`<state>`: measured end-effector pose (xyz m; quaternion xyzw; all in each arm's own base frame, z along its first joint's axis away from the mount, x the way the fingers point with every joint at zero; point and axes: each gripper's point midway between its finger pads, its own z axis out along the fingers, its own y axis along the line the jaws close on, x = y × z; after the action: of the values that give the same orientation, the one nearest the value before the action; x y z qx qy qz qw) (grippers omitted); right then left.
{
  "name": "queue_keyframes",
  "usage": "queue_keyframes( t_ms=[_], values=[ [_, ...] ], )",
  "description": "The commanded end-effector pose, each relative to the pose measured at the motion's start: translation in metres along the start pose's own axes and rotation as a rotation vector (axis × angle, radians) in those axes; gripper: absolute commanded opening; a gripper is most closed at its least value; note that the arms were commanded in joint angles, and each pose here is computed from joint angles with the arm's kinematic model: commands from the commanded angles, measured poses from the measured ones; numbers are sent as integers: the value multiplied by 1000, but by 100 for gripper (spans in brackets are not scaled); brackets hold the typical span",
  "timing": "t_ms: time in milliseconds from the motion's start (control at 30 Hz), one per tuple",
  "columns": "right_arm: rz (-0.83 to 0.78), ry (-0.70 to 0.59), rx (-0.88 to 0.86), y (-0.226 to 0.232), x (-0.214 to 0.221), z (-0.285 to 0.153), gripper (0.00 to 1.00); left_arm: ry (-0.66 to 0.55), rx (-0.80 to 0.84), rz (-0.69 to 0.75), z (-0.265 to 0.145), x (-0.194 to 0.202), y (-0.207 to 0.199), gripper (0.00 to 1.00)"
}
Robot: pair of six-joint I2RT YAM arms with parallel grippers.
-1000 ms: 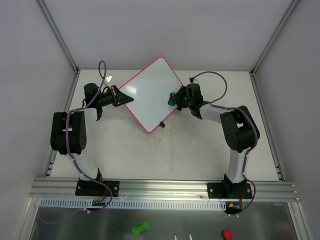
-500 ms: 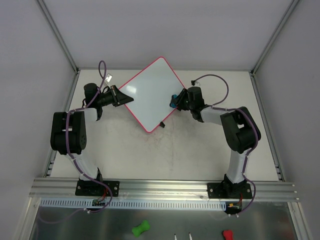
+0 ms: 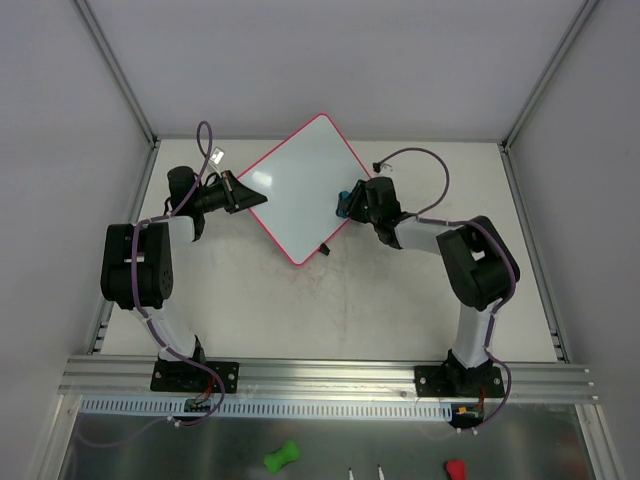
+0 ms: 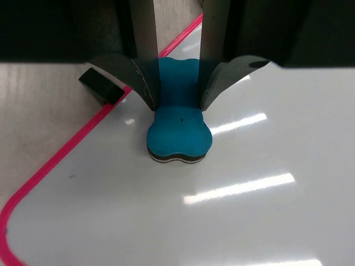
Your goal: Erase the whiteboard
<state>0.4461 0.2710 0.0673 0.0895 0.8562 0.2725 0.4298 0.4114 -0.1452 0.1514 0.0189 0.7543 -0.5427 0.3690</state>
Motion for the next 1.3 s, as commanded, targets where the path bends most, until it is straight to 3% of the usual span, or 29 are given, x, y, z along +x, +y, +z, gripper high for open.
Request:
queue_keyframes(
  t_ms=[0,267,433,767,1133,1267],
  values=[
    [-134,234,-14,10,87,-16,0,49,41,15,4,11,-4,0],
    [-301,197,-88,45,82,-30,1,49,41,12,4,11,-4,0],
    [-360,129,-133,65,57,-42,0,46,38,12,3,11,-3,1],
    [-464,59,-180,102,3,-72,0,26,26,18,-1,6,-3,25],
    [-495,73,-84,88,-14,-94,0,16,36,21,-3,7,-6,35],
    [-524,186,64,53,-1,-109,0,2,31,24,-6,3,-6,37]
  ],
)
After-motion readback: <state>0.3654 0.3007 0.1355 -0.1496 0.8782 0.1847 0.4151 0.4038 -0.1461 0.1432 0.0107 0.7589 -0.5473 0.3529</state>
